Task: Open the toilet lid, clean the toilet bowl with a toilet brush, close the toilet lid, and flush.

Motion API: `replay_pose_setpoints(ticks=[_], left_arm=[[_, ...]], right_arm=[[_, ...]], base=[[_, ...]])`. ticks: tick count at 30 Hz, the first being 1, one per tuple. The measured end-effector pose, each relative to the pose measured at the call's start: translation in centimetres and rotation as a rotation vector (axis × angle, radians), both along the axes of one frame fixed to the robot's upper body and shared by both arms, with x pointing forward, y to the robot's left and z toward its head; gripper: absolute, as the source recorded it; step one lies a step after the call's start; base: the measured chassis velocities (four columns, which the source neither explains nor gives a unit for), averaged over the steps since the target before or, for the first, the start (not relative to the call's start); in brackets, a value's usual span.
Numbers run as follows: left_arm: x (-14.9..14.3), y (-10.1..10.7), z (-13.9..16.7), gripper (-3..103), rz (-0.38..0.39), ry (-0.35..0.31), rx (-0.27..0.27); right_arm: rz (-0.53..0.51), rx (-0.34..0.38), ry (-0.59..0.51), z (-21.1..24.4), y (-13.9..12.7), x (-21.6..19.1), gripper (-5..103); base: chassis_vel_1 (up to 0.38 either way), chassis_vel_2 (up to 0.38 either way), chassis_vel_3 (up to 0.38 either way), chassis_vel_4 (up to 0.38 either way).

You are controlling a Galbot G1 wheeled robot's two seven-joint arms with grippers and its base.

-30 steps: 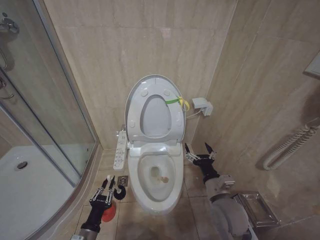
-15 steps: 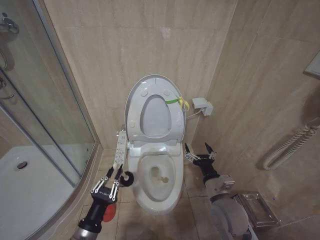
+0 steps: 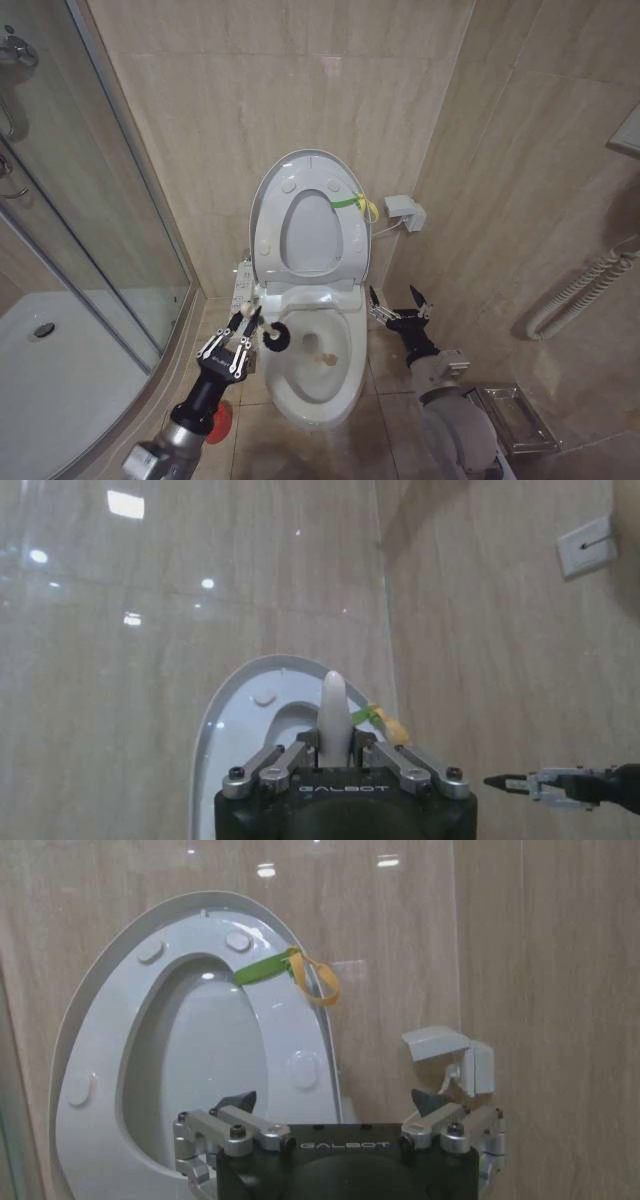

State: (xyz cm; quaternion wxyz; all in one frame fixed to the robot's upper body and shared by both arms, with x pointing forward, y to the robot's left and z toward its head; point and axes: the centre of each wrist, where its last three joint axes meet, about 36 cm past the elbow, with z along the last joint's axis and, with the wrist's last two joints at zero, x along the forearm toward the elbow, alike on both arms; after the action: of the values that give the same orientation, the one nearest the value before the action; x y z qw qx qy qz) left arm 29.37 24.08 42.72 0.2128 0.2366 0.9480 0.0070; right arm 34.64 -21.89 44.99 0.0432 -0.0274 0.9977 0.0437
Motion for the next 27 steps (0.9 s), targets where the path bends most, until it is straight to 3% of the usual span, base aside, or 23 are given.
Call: replay_pose_setpoints(ticks=[12, 21, 27], left_arm=[[6.2, 0.2, -3.7, 21, -0.111, 0.046, 0.004], [10.9, -1.3, -7.9, 21, -0.160, 0.110, 0.014], [15.6, -2.5, -11.1, 21, -0.187, 0.134, 0.032]], right_arm=[[0.000, 0.000, 0.000, 0.0, 0.0, 0.0, 100], [0.000, 0.000, 0.000, 0.0, 0.0, 0.0, 100], [0.000, 0.000, 0.000, 0.0, 0.0, 0.0, 100]], base=[[0.000, 0.000, 0.000, 0.000], [0.000, 0.000, 0.000, 0.000], [0.000, 0.000, 0.000, 0.000]])
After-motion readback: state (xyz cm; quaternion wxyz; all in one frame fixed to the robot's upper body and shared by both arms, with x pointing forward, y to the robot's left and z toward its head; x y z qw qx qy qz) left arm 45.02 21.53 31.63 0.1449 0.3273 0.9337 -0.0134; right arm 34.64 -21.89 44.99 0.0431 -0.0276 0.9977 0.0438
